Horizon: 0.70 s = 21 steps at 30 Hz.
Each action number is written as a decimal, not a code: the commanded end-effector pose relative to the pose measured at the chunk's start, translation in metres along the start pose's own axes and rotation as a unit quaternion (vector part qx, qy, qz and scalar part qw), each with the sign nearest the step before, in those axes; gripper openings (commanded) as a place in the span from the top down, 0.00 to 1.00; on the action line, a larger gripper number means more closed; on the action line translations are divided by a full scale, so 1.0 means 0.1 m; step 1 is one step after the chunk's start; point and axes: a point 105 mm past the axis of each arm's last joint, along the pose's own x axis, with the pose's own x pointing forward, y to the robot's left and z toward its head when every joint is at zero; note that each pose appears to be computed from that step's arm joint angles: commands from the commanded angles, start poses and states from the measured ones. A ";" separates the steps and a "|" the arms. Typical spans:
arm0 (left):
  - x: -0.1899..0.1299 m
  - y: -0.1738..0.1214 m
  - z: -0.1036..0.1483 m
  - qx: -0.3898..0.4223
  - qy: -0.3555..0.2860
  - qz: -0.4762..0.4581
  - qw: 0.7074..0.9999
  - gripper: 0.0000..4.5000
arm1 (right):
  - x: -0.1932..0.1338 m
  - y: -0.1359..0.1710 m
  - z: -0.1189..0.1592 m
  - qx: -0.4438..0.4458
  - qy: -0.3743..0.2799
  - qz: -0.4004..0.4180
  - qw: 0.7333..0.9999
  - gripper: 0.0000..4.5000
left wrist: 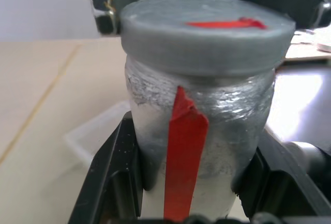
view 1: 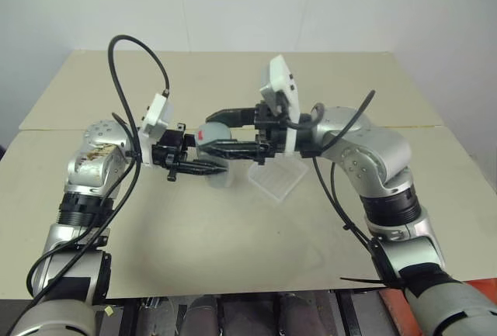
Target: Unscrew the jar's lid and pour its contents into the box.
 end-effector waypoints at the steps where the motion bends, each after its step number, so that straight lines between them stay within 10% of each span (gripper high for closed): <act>1: -0.08 -0.07 0.15 0.018 -0.013 -0.016 1.000 0.57 | -0.04 0.19 0.14 -0.032 -0.036 0.149 0.988 0.39; 15: -0.03 -0.29 0.22 0.019 0.001 -0.078 0.997 0.57 | 0.02 -0.04 0.04 -0.008 -0.037 0.246 0.969 0.39; 21: -0.08 -0.27 0.19 0.014 0.007 -0.062 0.998 0.57 | -0.01 -0.10 0.07 -0.013 -0.048 0.234 0.971 0.01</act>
